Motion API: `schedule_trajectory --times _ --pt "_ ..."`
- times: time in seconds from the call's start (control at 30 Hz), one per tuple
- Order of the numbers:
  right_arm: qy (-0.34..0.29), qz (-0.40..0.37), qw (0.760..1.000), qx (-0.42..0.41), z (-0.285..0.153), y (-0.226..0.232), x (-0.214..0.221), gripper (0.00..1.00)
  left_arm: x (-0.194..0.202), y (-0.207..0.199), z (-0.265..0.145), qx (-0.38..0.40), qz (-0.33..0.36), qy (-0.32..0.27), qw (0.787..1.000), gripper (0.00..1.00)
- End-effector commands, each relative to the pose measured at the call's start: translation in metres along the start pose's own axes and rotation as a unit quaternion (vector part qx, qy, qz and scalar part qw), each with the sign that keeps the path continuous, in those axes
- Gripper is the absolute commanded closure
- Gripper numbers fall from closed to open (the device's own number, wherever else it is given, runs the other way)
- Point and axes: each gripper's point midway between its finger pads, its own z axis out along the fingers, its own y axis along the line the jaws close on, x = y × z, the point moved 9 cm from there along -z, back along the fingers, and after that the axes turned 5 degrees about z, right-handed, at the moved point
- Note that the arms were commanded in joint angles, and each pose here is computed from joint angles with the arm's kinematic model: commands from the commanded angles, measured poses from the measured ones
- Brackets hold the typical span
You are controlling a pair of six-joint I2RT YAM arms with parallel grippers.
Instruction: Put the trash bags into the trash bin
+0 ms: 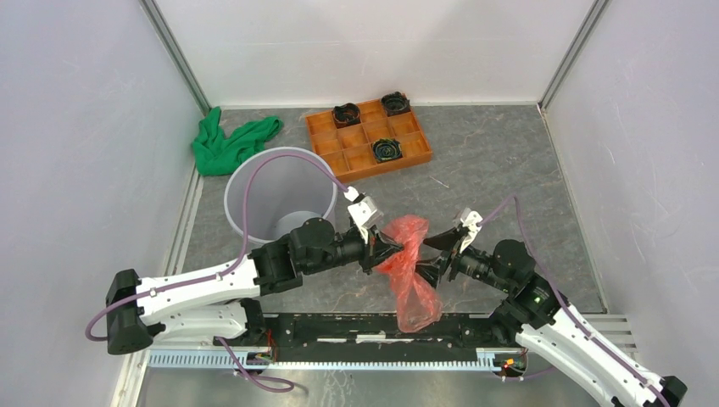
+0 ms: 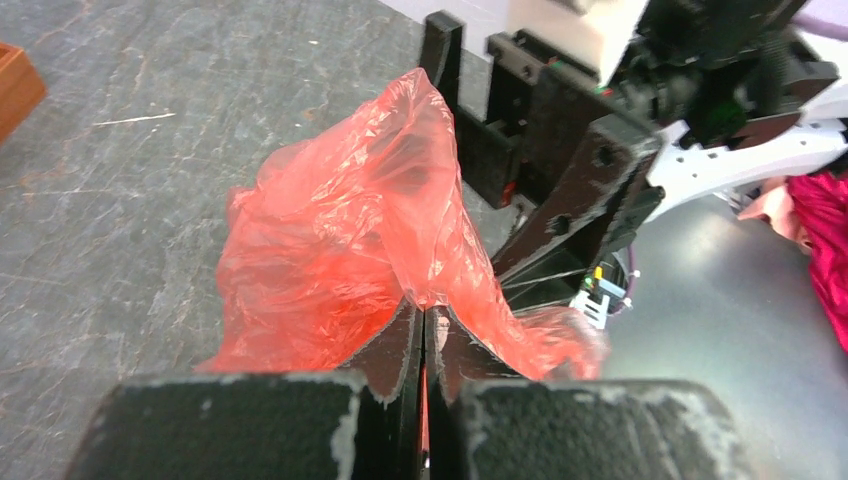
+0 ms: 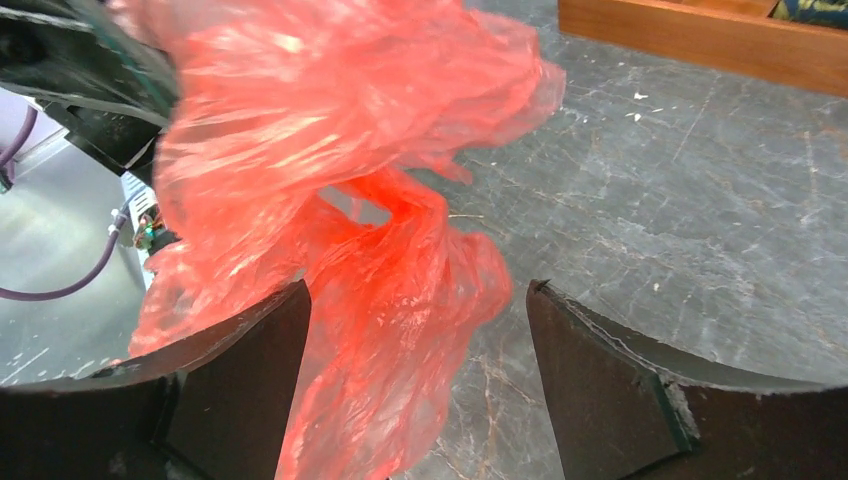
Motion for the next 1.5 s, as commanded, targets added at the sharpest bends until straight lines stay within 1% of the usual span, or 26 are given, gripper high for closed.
schedule_trajectory --times 0.0,0.03,0.07,0.23,0.27,0.3,0.43,0.5,0.57,0.63,0.67,0.7,0.77,0.8,0.83,0.9,0.93,1.0,1.03,1.07,1.1,1.2,1.27,1.37,1.47 --pt "-0.045 0.012 0.998 -0.034 0.01 0.003 -0.002 0.18 -0.026 -0.01 0.0 0.047 0.015 -0.041 0.998 0.98" --pt "-0.051 0.013 0.998 -0.04 0.012 0.003 -0.002 0.25 -0.026 -0.011 0.0 0.048 0.014 -0.041 0.998 0.98" --pt "-0.058 0.016 0.997 -0.042 0.013 0.003 -0.001 0.28 -0.026 -0.011 0.0 0.049 0.014 -0.041 0.998 0.98" --pt "-0.099 0.026 0.993 -0.059 0.017 0.002 0.002 0.32 -0.027 -0.013 -0.002 0.06 0.011 -0.049 0.997 0.98" --pt "-0.107 0.028 0.992 -0.065 0.017 0.003 0.001 0.31 -0.029 -0.014 -0.003 0.061 0.009 -0.052 0.997 0.98" --pt "-0.113 0.027 0.99 -0.076 0.018 0.006 -0.002 0.28 -0.03 -0.015 -0.004 0.065 0.008 -0.054 0.996 0.98" --pt "-0.113 0.02 0.987 -0.115 0.018 0.014 -0.01 0.15 -0.038 -0.019 -0.011 0.085 0.005 -0.076 0.993 0.98" --pt "-0.118 0.021 0.984 -0.132 0.017 0.018 -0.011 0.15 -0.04 -0.021 -0.014 0.094 0.004 -0.085 0.992 0.98" --pt "-0.132 0.024 0.978 -0.157 0.015 0.023 -0.013 0.2 -0.042 -0.022 -0.014 0.102 0.004 -0.092 0.991 0.98" --pt "-0.147 0.031 0.975 -0.167 0.013 0.026 -0.018 0.31 -0.043 -0.024 -0.013 0.107 0.004 -0.094 0.99 0.98" --pt "-0.152 0.033 0.974 -0.164 0.013 0.026 -0.021 0.41 -0.042 -0.023 -0.012 0.106 0.003 -0.093 0.99 0.98" --pt "-0.157 0.034 0.975 -0.152 0.012 0.025 -0.024 0.53 -0.042 -0.023 -0.01 0.101 0.002 -0.091 0.991 0.98" --pt "-0.149 0.046 0.984 -0.091 0.013 0.017 -0.026 0.79 -0.043 -0.02 -0.009 0.082 0.001 -0.089 0.993 0.98" --pt "-0.147 0.05 0.987 -0.042 0.012 0.009 -0.026 0.93 -0.043 -0.016 -0.008 0.06 -0.002 -0.088 0.994 0.95" --pt "-0.145 0.054 0.988 -0.001 0.011 0.002 -0.026 0.99 -0.044 -0.011 -0.008 0.028 -0.011 -0.089 0.996 0.85" --pt "-0.145 0.069 0.982 0.104 0.005 -0.015 -0.024 1.0 -0.046 0.001 -0.007 -0.049 -0.033 -0.085 0.995 0.54" --pt "-0.147 0.073 0.976 0.144 0.003 -0.022 -0.021 1.0 -0.046 0.006 -0.007 -0.089 -0.047 -0.075 0.992 0.4" --pt "-0.142 0.077 0.964 0.21 -0.003 -0.033 -0.017 1.0 -0.047 0.016 -0.008 -0.17 -0.081 -0.052 0.981 0.1" --pt "-0.14 0.076 0.96 0.232 -0.005 -0.037 -0.015 1.0 -0.047 0.02 -0.01 -0.209 -0.101 -0.039 0.972 0.02" --pt "-0.137 0.073 0.958 0.241 -0.005 -0.038 -0.016 0.99 -0.049 0.021 -0.01 -0.231 -0.12 -0.028 0.965 0.0" --pt "-0.134 0.072 0.957 0.248 -0.005 -0.039 -0.016 1.0 -0.05 0.019 -0.009 -0.232 -0.122 -0.011 0.965 0.0" --pt "-0.126 0.074 0.958 0.245 0.0 -0.039 -0.017 0.99 -0.055 0.004 -0.002 -0.167 -0.145 0.016 0.975 0.0" --pt "-0.128 0.075 0.963 0.225 0.004 -0.036 -0.02 1.0 -0.049 -0.002 0.007 -0.142 -0.165 0.026 0.976 0.0" --pt "-0.13 0.078 0.962 0.226 0.005 -0.035 -0.025 0.99 -0.027 -0.011 0.03 -0.132 -0.19 0.052 0.972 0.0" --pt "-0.135 0.073 0.959 0.237 0.0 -0.034 -0.03 0.99 -0.005 -0.021 0.044 -0.155 -0.183 0.074 0.968 0.0"
